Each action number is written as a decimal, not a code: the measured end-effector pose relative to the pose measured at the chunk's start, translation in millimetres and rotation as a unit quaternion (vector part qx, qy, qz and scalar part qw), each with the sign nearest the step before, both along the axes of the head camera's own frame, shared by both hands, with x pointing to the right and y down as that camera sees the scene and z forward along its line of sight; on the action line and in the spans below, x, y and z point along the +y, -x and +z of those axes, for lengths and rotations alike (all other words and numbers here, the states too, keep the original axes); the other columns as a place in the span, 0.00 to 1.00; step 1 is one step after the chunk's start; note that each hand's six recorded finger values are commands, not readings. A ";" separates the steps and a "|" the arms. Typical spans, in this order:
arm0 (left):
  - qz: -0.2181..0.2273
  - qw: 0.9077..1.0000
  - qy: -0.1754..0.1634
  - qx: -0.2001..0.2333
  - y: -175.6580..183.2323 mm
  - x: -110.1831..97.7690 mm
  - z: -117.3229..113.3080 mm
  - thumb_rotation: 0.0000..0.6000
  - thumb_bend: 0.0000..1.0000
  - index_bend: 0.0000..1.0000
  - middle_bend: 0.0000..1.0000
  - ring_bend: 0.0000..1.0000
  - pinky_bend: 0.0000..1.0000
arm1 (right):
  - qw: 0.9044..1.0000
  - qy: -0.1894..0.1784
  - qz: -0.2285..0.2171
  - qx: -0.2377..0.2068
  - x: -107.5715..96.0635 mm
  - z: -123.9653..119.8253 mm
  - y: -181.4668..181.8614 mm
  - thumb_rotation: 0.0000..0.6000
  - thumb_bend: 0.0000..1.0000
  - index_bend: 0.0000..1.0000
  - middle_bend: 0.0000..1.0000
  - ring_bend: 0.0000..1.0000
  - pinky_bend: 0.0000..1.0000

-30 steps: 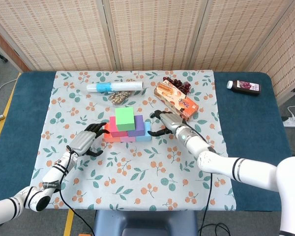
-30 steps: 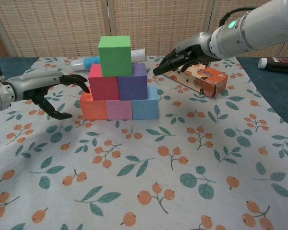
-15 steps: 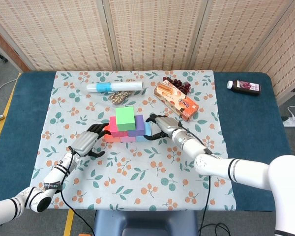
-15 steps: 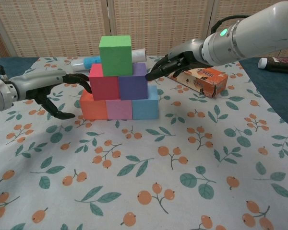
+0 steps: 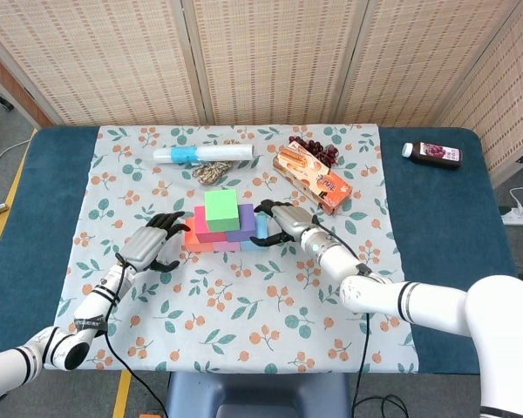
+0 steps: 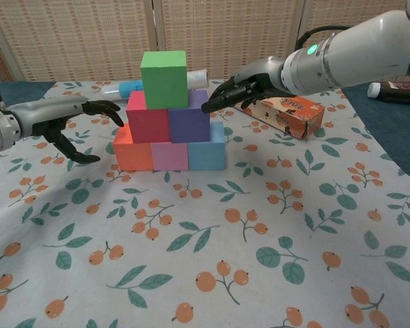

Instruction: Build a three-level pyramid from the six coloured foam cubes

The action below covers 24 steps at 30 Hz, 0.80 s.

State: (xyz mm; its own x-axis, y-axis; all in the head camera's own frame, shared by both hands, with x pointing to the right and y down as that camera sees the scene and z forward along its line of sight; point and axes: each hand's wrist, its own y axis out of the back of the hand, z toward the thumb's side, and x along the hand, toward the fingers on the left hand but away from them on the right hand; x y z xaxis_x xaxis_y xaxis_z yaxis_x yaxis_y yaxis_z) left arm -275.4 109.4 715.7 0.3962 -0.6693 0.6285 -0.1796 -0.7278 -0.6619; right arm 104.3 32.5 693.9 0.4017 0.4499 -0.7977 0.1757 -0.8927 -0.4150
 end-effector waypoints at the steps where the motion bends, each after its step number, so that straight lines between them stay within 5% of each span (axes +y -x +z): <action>1: 0.001 1.000 0.000 0.001 -1.2 -1.3 0.1 1.00 0.30 0.22 0.00 0.00 0.00 | 1.000 0.001 0.000 -0.002 0.5 0.4 0.7 0.42 0.00 0.12 0.00 0.00 0.00; 24: 0.009 1.000 0.004 -0.004 -1.6 -2.5 2.8 1.00 0.29 0.22 0.00 0.00 0.00 | 1.000 -0.002 0.011 -0.002 3.4 -2.3 -10.6 0.43 0.00 0.11 0.00 0.00 0.00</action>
